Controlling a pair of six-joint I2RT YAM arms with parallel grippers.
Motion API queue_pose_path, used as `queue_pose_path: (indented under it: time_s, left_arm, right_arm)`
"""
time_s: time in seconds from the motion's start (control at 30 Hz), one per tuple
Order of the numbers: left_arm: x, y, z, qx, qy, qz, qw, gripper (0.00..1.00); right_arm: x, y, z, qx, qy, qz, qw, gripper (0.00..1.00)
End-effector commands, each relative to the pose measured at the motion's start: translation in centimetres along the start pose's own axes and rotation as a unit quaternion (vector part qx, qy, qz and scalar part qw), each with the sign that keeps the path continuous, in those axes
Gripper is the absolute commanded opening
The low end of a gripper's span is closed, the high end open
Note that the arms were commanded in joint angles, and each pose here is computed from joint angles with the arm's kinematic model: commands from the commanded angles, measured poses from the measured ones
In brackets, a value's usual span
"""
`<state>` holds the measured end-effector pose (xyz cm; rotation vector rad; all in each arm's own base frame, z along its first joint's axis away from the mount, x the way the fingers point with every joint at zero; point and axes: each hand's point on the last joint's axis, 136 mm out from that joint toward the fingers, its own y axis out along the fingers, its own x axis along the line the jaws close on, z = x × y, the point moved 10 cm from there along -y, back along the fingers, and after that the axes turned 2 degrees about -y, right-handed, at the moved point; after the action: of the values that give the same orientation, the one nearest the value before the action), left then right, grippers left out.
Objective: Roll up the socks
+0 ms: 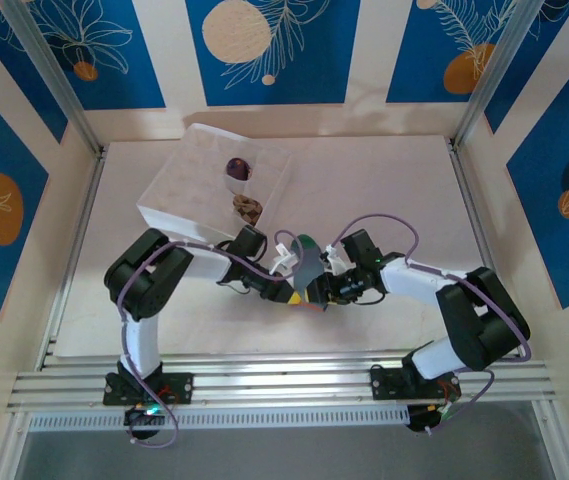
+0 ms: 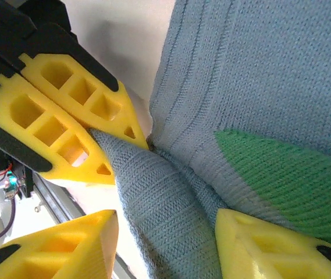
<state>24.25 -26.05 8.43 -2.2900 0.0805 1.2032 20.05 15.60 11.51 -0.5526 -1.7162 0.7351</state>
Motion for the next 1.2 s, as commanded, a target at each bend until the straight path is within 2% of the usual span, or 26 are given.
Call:
queue_pose_path:
  time_s: [0.0,0.13,0.2,0.27,0.33,0.37,0.47,0.53,0.67,0.73,0.83,0.93,0.97,1.07,1.17]
  left_arm:
    - [1.7,-0.1,0.4,0.003,-0.064,-0.013,0.998,0.00]
    - [2.3,-0.4,0.7,-0.007,-0.087,-0.020,0.996,0.00]
    - [2.4,-0.5,0.8,-0.016,-0.089,-0.023,0.996,0.00]
    - [2.4,-0.7,1.0,-0.013,-0.082,-0.032,0.996,0.00]
    - [2.0,-0.8,1.0,-0.015,-0.061,-0.032,0.998,0.00]
    - [1.7,-1.0,1.1,-0.019,-0.041,-0.031,0.998,0.00]
    - [0.1,-1.9,1.0,-0.041,0.038,-0.038,0.998,0.14]
    - [-0.8,-2.6,1.3,-0.051,0.089,-0.068,0.992,0.24]
    - [-2.9,-3.7,1.5,-0.062,0.209,-0.108,0.970,0.28]
    - [-4.1,-4.0,1.9,-0.065,0.278,-0.126,0.950,0.29]
    - [-5.6,-3.9,2.3,-0.053,0.375,-0.172,0.909,0.30]
    - [-6.9,-2.8,3.0,-0.025,0.470,-0.219,0.854,0.34]
    - [-7.3,-2.3,3.1,-0.017,0.504,-0.234,0.831,0.35]
    - [-7.5,-0.8,3.5,0.009,0.568,-0.278,0.775,0.39]
    - [-7.1,0.6,3.5,0.031,0.606,-0.312,0.731,0.41]
  right_arm:
    - [-0.2,0.5,1.2,0.025,-0.003,0.017,1.000,0.49]
    - [0.0,1.1,1.3,0.041,-0.009,0.031,0.999,0.46]
    - [0.0,1.4,1.2,0.050,-0.008,0.040,0.998,0.37]
    - [-0.3,1.6,1.1,0.057,0.003,0.058,0.997,0.22]
    - [-0.6,1.6,0.8,0.062,0.021,0.079,0.995,0.12]
    - [-0.8,1.6,0.7,0.067,0.035,0.091,0.993,0.08]
    - [-1.7,1.5,0.2,0.085,0.077,0.114,0.987,0.03]
    - [-2.5,1.5,-0.1,0.098,0.105,0.122,0.982,0.02]
    - [-3.3,1.9,-0.5,0.130,0.135,0.139,0.972,0.02]
    - [-3.3,2.2,-0.7,0.140,0.137,0.138,0.971,0.02]
    - [-3.3,2.6,-0.9,0.155,0.136,0.142,0.968,0.02]
    - [-3.1,3.0,-1.1,0.168,0.132,0.145,0.966,0.02]
    - [-3.1,3.1,-1.1,0.172,0.130,0.144,0.966,0.02]
    - [-3.2,3.6,-1.2,0.183,0.133,0.139,0.964,0.01]
    - [-3.2,3.7,-1.2,0.188,0.135,0.130,0.964,0.01]
